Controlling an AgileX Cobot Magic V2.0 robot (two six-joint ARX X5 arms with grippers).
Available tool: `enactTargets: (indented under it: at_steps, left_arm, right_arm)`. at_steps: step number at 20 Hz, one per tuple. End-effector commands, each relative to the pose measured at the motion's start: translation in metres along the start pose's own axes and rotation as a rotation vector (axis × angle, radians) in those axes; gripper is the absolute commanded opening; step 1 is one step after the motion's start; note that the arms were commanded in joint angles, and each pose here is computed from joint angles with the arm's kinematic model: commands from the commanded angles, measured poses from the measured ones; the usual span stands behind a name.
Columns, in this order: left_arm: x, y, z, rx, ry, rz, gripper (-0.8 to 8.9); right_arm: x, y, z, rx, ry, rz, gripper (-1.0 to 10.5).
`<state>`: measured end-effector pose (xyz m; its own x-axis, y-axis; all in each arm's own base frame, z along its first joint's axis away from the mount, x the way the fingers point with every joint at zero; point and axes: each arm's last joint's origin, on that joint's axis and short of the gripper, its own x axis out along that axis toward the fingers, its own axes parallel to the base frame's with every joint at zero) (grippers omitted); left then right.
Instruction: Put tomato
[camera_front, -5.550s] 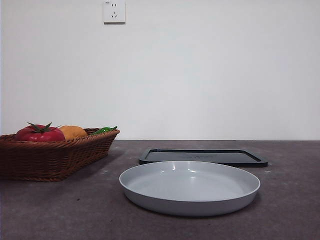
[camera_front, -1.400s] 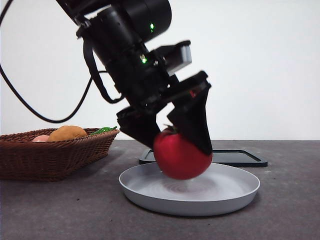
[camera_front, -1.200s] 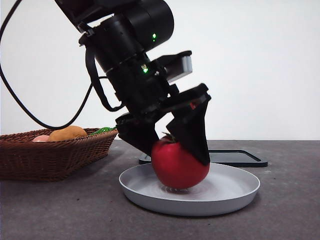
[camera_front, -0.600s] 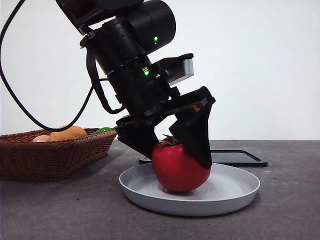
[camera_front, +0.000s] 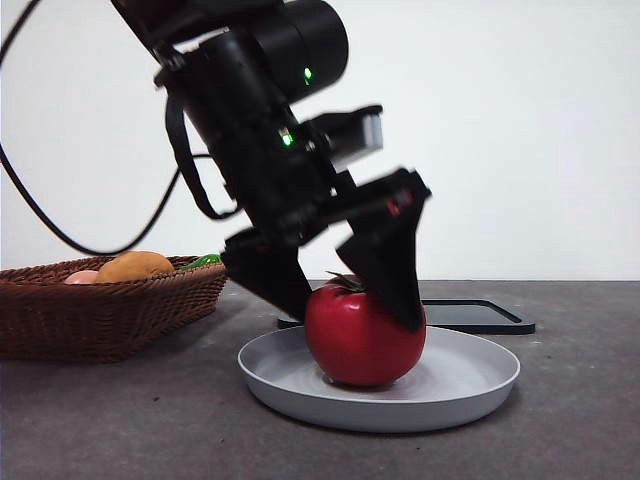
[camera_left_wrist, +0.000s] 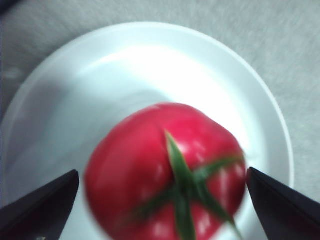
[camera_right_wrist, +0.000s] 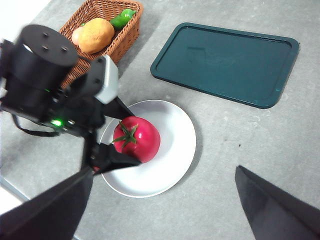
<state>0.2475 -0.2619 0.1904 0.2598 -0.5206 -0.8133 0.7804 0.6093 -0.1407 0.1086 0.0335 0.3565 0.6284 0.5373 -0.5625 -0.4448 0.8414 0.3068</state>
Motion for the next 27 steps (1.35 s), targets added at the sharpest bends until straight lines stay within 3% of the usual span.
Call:
enactTargets:
  at_steps: [1,7,13,20,27]
  left_arm:
    - [-0.03,0.002,0.014,-0.003,-0.095,0.019,5.93]
    - [-0.12,0.019,0.017,-0.075,-0.279,0.089,5.94]
    - [-0.205,0.03,-0.009,-0.145,-0.391,0.165,5.93]
    - [-0.257,0.029,-0.062,-0.186,-0.293,0.137,5.93]
    - [-0.274,0.003,-0.091,-0.183,-0.218,-0.057,5.93]
  right_arm:
    - [-0.002,0.002,0.004,-0.017,-0.013,0.007,4.6]
    - [-0.002,0.002,0.004,-0.017,-0.014,0.007,4.6]
    - [-0.002,0.002,0.004,-0.018,-0.014,0.007,4.6]
    - [-0.001,0.002,0.004,-0.02,-0.012,0.006,4.6]
    - [0.007,-0.002,0.007,-0.006,0.02,0.005,4.6]
